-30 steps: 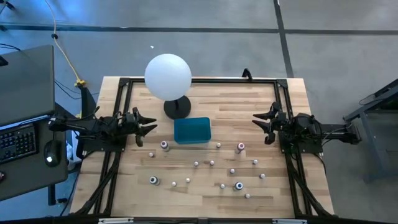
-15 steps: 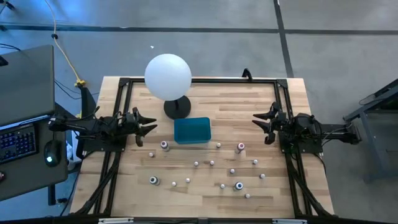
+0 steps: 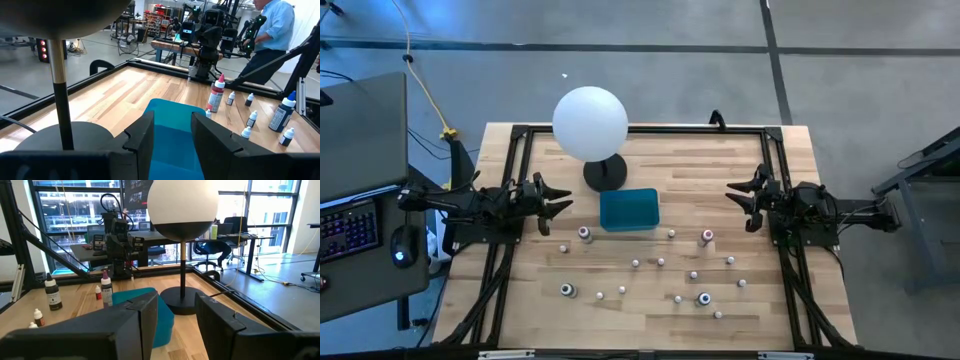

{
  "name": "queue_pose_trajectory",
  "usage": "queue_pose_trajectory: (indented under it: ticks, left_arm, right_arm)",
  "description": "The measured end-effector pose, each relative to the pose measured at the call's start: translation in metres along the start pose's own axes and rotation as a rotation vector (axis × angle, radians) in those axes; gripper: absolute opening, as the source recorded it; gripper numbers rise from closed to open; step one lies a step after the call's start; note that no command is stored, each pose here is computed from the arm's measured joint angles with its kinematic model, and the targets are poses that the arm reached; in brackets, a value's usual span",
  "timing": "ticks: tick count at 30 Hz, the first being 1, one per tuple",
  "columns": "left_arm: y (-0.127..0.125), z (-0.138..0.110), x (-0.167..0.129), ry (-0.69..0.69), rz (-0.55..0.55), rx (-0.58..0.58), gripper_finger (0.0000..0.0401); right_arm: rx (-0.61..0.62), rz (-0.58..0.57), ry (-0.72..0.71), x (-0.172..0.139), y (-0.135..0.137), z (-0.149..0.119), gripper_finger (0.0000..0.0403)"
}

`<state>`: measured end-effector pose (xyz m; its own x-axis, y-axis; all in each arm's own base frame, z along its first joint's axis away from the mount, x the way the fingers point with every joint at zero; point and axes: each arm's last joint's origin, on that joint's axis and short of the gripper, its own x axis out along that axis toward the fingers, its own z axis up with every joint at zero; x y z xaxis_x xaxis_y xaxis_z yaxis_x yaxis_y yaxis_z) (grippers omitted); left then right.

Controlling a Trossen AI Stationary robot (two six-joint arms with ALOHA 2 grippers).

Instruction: Pick & Place food coloring

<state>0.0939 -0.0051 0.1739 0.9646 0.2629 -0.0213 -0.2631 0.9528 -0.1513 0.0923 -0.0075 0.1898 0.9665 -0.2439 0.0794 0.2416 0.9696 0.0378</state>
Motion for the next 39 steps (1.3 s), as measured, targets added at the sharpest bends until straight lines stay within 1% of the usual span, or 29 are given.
queue_pose_trajectory:
  ticks: [33, 37, 39]
  left_arm:
    - [0.0000, 0.0000, 0.0000, 0.000, 0.000, 0.000, 0.0129]
    - [0.0000, 0.0000, 0.0000, 0.000, 0.000, 0.000, 0.0129]
    - [0.0000, 0.0000, 0.0000, 0.000, 0.000, 0.000, 0.0129]
  right_arm:
    - [0.003, -0.003, -0.003, 0.0001, -0.0001, 0.0003, 0.0124]
    - [-0.037, -0.014, -0.045, 0.0001, -0.0003, 0.0045, 0.0124]
    - [-0.033, 0.012, -0.060, 0.0005, 0.0006, 0.0060, 0.0124]
